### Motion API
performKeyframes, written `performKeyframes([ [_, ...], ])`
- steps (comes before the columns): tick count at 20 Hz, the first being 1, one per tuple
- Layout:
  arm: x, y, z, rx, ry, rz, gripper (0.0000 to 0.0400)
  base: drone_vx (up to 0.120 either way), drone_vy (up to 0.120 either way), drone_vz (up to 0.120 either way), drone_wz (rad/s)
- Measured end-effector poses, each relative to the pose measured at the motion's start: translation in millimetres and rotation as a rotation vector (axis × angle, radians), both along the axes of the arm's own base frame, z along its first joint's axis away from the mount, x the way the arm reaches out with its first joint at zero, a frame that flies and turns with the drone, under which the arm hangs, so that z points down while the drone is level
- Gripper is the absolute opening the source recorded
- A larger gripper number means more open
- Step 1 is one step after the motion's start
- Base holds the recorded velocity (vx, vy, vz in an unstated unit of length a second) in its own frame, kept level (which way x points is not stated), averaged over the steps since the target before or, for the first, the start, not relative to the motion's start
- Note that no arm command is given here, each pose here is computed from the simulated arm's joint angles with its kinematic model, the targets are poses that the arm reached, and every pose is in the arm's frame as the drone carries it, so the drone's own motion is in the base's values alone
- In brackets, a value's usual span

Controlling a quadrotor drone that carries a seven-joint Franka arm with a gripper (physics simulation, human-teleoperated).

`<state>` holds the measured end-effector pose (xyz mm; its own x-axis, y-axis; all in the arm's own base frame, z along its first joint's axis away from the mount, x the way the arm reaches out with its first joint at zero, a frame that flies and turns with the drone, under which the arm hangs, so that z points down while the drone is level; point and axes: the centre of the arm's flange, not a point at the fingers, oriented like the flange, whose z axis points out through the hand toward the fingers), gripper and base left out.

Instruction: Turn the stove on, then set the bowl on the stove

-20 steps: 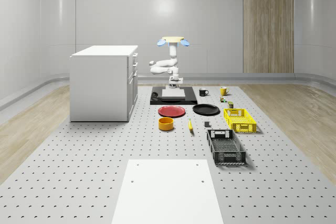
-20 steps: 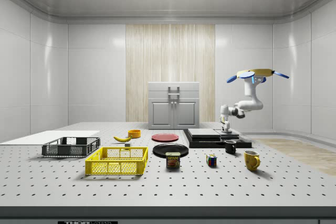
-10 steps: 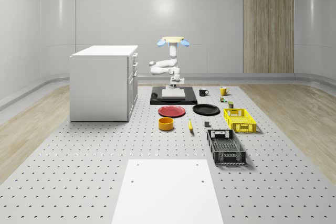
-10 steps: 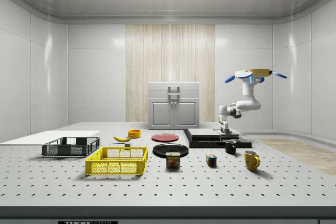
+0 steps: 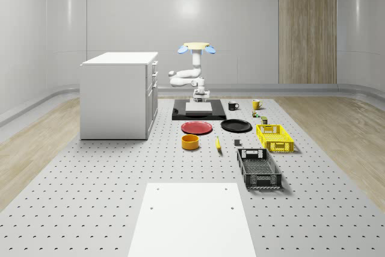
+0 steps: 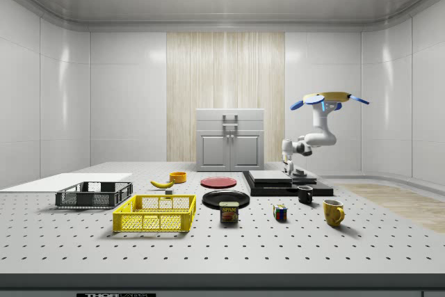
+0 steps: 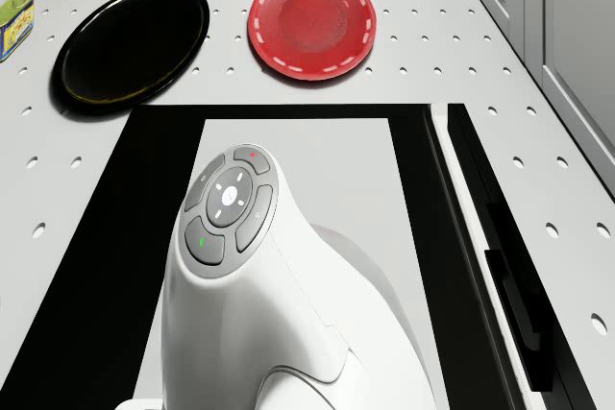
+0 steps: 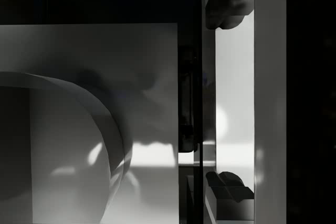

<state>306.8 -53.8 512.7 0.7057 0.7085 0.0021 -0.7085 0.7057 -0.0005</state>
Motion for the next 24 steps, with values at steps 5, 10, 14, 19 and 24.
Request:
performKeyframes([
  [5,0.0,11.1,0,0.0,0.0,-0.001,0.04,0.12,0.0,0.0,0.0],
  [10,0.0,31.8,0,0.0,0.0001,-0.002,0.04,0.12,0.0,0.0,0.0],
  [14,0.0,42.9,0,0.0,0.0001,-0.002,0.04,0.12,0.0,0.0,0.0],
  [19,0.0,48.9,0,0.0,0.0002,-0.002,0.04,0.12,0.0,0.0,0.0],
  [24,0.0,50.9,0,0.0,0.0002,-0.002,0.04,0.12,0.0,0.0,0.0],
])
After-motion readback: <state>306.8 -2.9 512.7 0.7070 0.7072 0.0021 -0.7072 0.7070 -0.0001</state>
